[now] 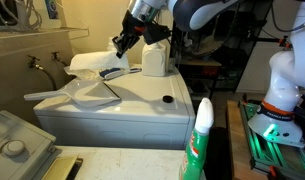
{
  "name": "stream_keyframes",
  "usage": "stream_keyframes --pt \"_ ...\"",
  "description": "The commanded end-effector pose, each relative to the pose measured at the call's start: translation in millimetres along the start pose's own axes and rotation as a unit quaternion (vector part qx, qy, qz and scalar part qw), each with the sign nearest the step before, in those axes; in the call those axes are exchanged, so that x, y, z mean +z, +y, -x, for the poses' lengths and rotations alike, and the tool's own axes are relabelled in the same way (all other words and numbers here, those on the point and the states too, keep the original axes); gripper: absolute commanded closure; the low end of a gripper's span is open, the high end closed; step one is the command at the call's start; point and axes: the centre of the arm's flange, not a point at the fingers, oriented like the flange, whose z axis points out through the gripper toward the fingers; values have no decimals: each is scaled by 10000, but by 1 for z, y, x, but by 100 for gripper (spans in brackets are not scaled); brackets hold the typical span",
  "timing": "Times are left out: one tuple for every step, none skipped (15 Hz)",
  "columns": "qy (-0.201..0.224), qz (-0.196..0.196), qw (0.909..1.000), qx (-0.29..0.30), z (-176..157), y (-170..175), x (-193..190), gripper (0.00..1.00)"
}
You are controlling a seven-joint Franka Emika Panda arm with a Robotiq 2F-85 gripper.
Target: Pick up the white paper and put it on the dustpan
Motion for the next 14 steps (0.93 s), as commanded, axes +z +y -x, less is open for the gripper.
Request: stream_keyframes --pt "-93 0 10000 6 -15 -38 39 97" --pt "-128 -9 9999 15 -16 -43 48 97" --pt "-209 -21 9998 28 -16 -46 56 97" --pt "-246 40 9997 28 -16 -49 64 98" --pt "-281 91 9996 51 -16 -50 73 97" --pt "-343 125 9993 76 -16 -50 81 93" --pt "-465 136 9988 96 -16 -50 90 71" --pt "-565 182 9982 117 -15 -50 96 67" --pt "-696 169 9973 127 -14 -50 99 60" --pt "-773 201 9967 131 -13 -50 101 53" --pt "-855 233 9960 149 -12 -48 98 45" --pt "-898 292 9954 134 -11 -45 88 38" --pt "-1036 270 9942 42 -11 -41 76 30" --pt "-1155 357 9926 -136 -7 -37 58 23"
